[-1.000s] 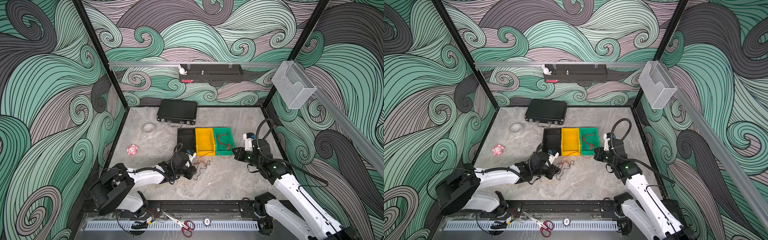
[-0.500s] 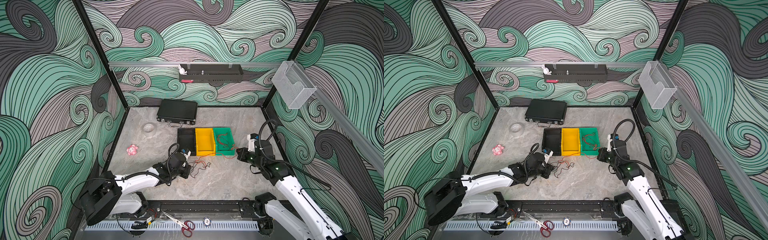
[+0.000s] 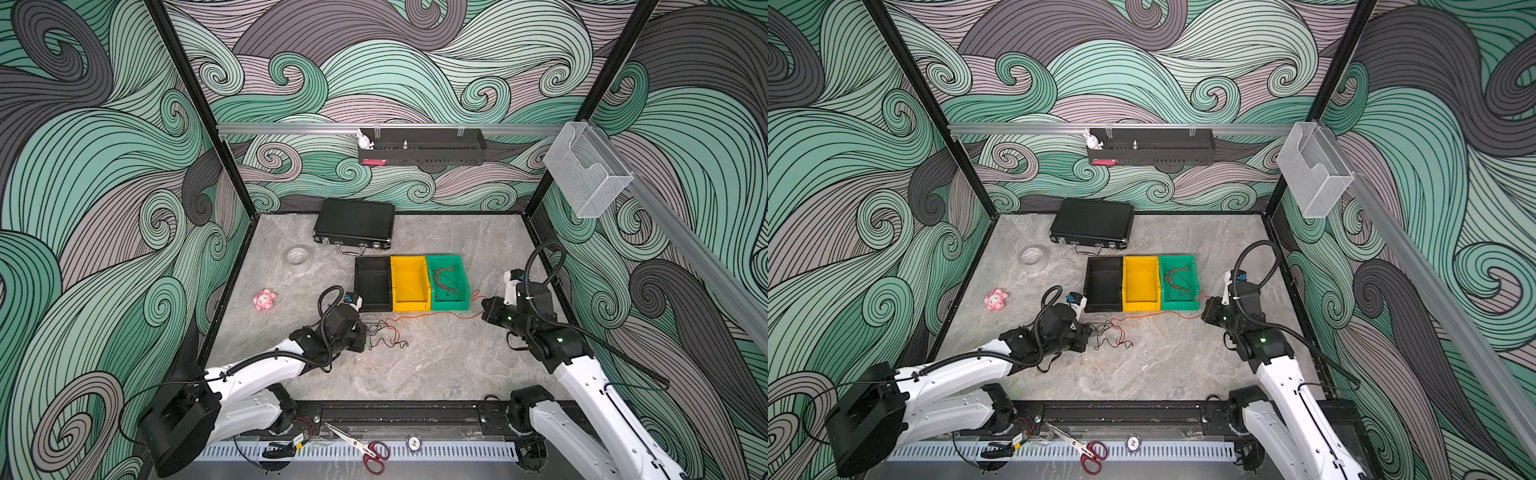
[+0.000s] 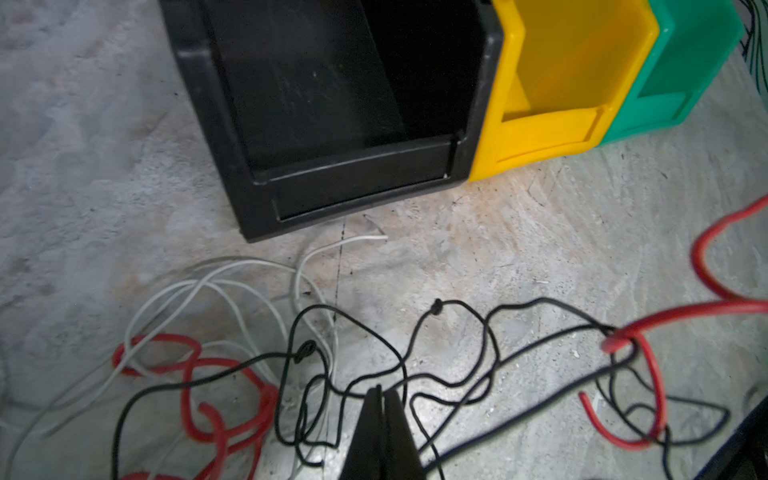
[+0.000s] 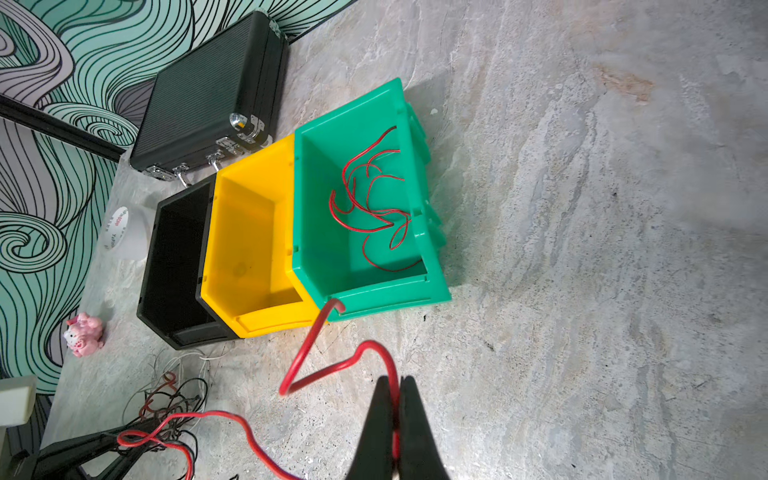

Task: Untangle the cables

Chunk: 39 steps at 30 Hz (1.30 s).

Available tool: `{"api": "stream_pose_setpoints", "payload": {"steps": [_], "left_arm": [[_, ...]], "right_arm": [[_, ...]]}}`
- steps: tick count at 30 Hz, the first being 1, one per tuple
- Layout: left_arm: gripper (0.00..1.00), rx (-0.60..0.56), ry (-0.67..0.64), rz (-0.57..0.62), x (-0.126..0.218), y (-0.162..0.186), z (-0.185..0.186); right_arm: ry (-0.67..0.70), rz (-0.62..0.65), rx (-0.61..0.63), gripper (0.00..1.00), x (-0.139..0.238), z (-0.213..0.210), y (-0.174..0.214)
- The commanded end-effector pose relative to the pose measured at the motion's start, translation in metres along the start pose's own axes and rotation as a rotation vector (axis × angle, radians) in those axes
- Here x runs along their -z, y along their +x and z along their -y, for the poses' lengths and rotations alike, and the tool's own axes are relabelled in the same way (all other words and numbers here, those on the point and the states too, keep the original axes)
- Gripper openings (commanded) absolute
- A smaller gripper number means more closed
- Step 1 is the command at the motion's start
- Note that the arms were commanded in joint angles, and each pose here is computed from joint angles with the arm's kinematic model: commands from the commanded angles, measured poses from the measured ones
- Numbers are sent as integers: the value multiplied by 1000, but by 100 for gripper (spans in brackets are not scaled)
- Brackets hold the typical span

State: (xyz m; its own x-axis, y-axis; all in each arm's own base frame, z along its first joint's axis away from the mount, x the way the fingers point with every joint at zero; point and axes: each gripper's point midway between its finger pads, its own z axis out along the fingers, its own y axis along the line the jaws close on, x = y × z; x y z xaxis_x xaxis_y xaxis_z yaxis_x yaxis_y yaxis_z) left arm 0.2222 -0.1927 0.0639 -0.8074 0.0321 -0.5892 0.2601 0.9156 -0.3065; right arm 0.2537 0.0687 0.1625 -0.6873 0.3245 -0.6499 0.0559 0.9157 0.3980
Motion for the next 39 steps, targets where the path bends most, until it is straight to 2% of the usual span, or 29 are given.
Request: {"api": "stream_pose_setpoints", "payload": {"steps": [1,18,26,29,32,35,39], "left_arm": [[0,68,-103,-22,4,8,-27],[0,180,-192,-26,11,14,-59],[0,193,-243,-28,15,17,-70],[0,199,-257,-13,18,15,-73],[0,180,-172,-11,14,9,-57],[14,173,-56,-28,7,5,-34],[36,160,-4,-77,1,5,-21]], "right_arm": [[68,11,-30,2,1,19,3],[192,74,-180,1,9,67,-5],[296,114,-163,1,18,86,-14],[279,107,-166,1,15,84,-15],[150,86,-176,2,6,63,-13],[0,40,-191,1,-5,36,-7],[-99,-9,-124,1,-10,5,1]]}}
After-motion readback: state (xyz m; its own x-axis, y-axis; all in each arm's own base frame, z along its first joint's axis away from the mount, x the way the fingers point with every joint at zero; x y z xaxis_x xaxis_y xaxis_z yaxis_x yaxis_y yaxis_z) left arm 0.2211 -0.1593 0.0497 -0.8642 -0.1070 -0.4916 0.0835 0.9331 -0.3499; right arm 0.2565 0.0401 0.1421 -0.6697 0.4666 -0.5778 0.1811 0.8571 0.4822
